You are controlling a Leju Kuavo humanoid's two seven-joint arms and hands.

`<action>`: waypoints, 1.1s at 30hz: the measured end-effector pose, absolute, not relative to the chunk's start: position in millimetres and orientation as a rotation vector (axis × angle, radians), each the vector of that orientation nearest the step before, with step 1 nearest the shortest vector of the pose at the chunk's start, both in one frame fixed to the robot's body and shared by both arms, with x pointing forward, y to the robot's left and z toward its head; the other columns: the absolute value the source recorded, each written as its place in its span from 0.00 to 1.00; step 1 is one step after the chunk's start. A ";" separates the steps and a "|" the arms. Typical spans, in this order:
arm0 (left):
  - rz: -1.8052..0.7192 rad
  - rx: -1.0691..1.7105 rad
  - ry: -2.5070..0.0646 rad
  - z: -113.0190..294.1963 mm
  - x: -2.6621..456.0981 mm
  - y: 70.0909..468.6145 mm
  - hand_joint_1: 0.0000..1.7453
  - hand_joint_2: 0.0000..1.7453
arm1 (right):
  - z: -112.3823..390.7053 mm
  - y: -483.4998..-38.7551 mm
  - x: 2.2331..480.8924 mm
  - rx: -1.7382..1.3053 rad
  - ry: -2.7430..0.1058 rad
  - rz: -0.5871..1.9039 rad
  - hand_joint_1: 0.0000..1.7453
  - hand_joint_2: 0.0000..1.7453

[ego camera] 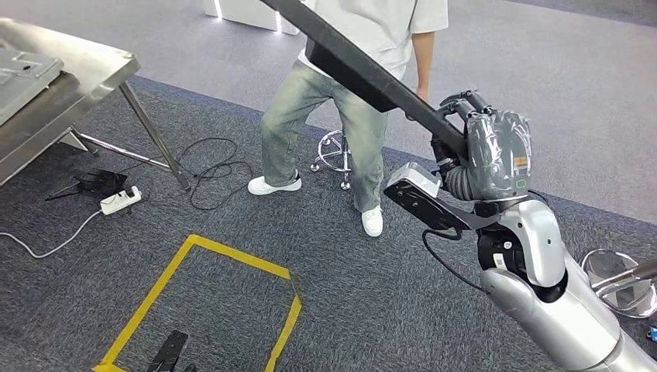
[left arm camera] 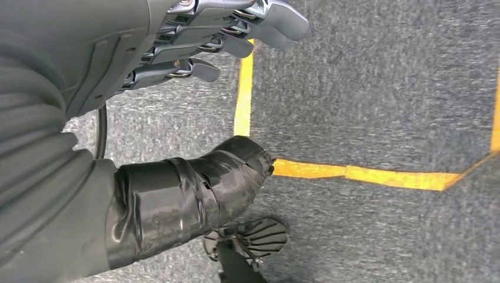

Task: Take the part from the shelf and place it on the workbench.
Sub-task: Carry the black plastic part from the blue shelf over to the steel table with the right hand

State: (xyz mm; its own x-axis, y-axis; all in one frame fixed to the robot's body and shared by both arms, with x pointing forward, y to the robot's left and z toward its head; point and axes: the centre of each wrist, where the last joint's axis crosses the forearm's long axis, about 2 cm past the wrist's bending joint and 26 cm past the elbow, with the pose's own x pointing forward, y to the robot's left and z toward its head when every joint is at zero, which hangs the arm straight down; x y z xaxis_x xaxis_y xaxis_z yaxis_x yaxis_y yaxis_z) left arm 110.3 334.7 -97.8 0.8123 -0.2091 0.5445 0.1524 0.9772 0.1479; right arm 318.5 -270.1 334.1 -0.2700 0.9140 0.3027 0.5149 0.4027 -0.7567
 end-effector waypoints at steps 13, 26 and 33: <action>-0.207 0.095 -0.589 -97.8 110.5 333.5 0.00 1.00 | 335.3 -269.9 318.9 -1.217 -1.919 0.689 1.00 1.00; -0.208 0.098 -0.588 -97.5 111.7 334.4 0.00 1.00 | 333.8 -270.2 318.5 -1.210 -1.913 0.692 1.00 1.00; -0.208 0.097 -0.589 -97.4 112.0 334.4 0.00 1.00 | 332.0 -270.3 318.3 -1.185 -1.909 0.690 1.00 1.00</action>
